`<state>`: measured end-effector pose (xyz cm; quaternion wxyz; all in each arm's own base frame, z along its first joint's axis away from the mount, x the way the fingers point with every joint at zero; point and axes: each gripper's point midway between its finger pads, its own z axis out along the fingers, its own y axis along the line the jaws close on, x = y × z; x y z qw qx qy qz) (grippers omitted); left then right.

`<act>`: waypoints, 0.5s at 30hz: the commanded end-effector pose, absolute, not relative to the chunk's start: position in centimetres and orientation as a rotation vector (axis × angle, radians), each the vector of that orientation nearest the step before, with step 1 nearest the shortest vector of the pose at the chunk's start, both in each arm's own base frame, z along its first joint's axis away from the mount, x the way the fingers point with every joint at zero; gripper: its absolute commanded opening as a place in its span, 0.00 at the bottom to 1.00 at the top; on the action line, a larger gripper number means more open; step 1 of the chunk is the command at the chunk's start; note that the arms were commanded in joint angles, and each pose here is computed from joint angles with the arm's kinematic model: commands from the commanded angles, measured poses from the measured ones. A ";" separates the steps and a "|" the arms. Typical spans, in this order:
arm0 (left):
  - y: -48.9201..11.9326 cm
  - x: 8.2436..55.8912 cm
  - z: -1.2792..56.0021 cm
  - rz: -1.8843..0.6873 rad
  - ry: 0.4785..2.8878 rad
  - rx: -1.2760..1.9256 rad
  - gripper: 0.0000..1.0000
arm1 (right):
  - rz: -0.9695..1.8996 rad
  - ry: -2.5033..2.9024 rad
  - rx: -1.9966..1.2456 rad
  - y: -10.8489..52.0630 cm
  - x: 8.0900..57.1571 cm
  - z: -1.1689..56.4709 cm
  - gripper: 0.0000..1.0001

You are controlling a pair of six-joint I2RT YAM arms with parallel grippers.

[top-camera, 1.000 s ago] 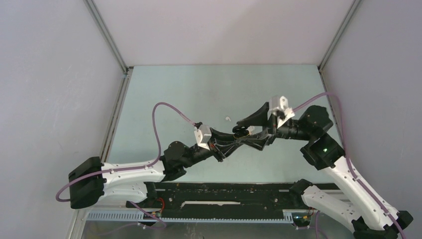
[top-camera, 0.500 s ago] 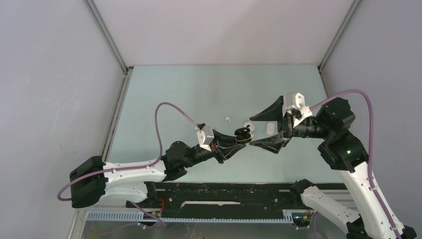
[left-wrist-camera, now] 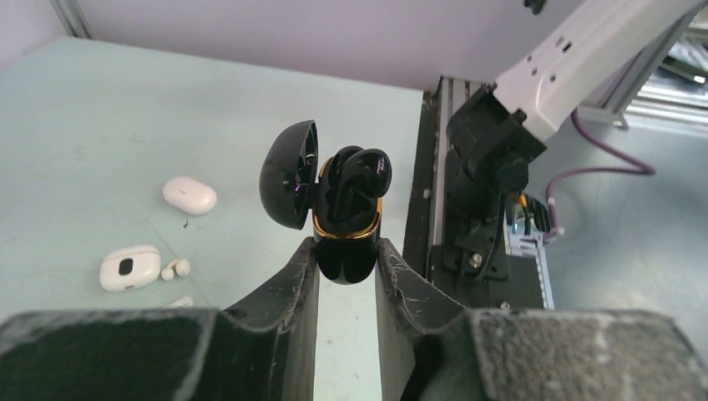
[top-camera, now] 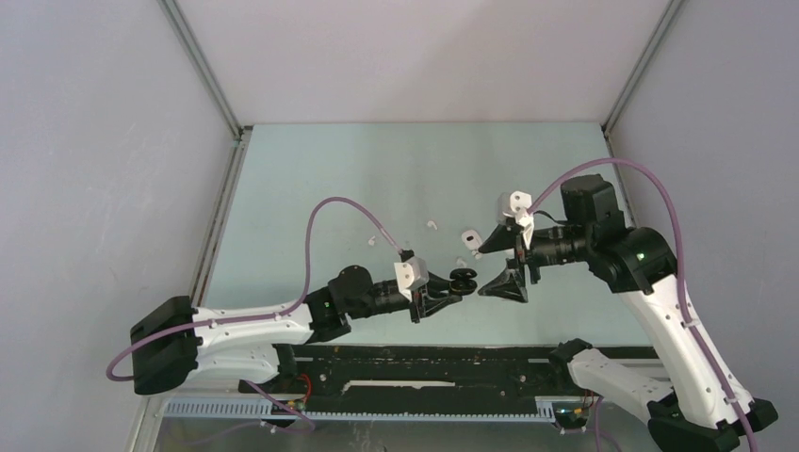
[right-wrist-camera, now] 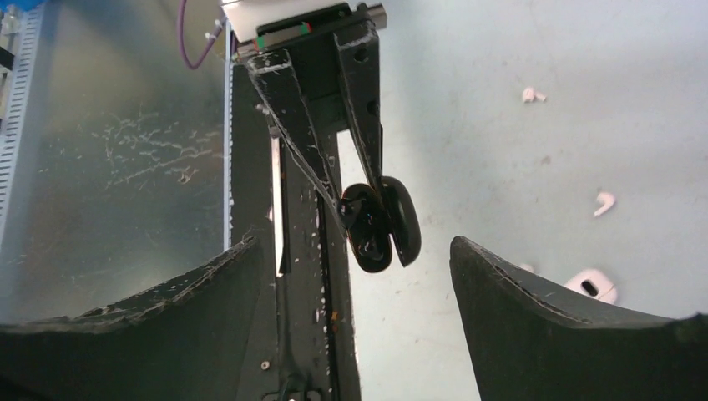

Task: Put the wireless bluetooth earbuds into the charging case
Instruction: Close the charging case.

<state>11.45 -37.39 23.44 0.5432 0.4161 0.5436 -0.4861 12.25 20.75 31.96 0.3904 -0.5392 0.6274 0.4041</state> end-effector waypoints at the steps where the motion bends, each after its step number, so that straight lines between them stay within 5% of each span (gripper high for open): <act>1: -37.4 10.9 25.3 -1.124 1.205 1.062 0.00 | 1.013 1.675 -1.400 20.0 12.3 30.8 0.84; 15: -37.9 10.1 25.5 -1.168 1.183 1.086 0.00 | 1.034 1.713 -1.501 20.5 12.6 27.0 0.85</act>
